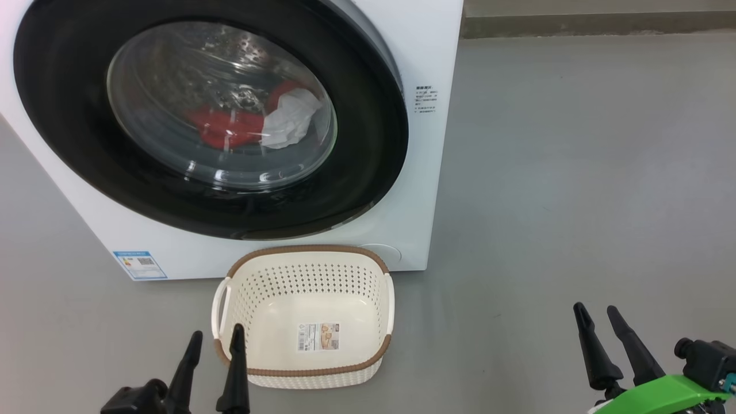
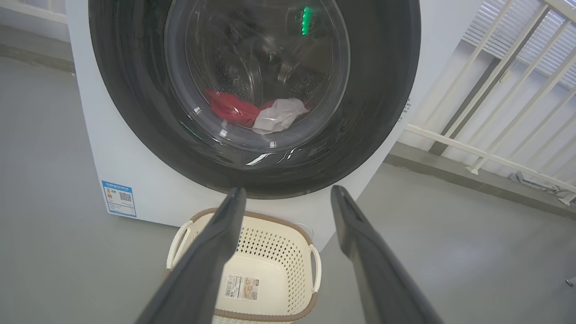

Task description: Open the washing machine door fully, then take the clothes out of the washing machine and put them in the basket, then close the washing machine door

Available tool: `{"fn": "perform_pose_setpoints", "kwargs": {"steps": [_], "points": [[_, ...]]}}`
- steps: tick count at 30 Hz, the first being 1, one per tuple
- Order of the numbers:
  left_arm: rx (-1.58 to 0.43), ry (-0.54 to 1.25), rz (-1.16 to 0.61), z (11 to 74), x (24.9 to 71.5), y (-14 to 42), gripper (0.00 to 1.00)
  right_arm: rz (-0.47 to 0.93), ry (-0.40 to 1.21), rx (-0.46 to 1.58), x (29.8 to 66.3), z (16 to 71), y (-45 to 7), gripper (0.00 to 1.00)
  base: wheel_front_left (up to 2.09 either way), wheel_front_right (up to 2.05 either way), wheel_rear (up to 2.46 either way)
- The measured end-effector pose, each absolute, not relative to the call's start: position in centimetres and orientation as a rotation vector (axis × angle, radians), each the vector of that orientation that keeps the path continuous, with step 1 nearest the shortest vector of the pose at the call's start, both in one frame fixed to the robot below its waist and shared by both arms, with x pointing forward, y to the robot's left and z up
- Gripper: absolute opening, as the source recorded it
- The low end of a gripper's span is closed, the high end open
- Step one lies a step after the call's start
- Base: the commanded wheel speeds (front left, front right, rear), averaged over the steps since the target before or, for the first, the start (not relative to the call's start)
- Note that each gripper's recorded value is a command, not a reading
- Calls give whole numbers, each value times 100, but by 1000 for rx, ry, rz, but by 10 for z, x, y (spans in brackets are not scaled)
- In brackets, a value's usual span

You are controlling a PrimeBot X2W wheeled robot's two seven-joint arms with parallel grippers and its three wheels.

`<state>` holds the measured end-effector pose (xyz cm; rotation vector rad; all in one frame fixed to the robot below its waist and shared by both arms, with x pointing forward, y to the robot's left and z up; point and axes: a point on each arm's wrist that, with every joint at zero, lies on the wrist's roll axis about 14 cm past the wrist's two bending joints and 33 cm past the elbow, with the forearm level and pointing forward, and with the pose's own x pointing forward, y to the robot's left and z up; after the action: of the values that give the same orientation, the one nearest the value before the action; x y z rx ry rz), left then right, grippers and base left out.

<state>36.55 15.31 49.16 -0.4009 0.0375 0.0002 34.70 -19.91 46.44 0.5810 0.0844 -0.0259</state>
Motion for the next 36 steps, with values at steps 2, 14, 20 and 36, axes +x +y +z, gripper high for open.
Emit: {"fn": "perform_pose_setpoints", "kwargs": {"steps": [2, 14, 20, 36], "points": [[-379, 33, -5, 492, 365, 152, 100, -26, 91, 560, 345, 462, -199, 100, 0, 0, 0], [-254, 1, -21, 495, 362, 149, 100, -5, 66, 465, 346, 467, -198, 100, 0, 0, 0], [-178, -19, -33, 497, 362, 147, 100, -13, 54, 416, 343, 467, -203, 100, 0, 0, 0], [-66, -45, -57, 498, 364, 142, 100, -36, 46, 317, 337, 464, -213, 100, 0, 0, 0]]}}
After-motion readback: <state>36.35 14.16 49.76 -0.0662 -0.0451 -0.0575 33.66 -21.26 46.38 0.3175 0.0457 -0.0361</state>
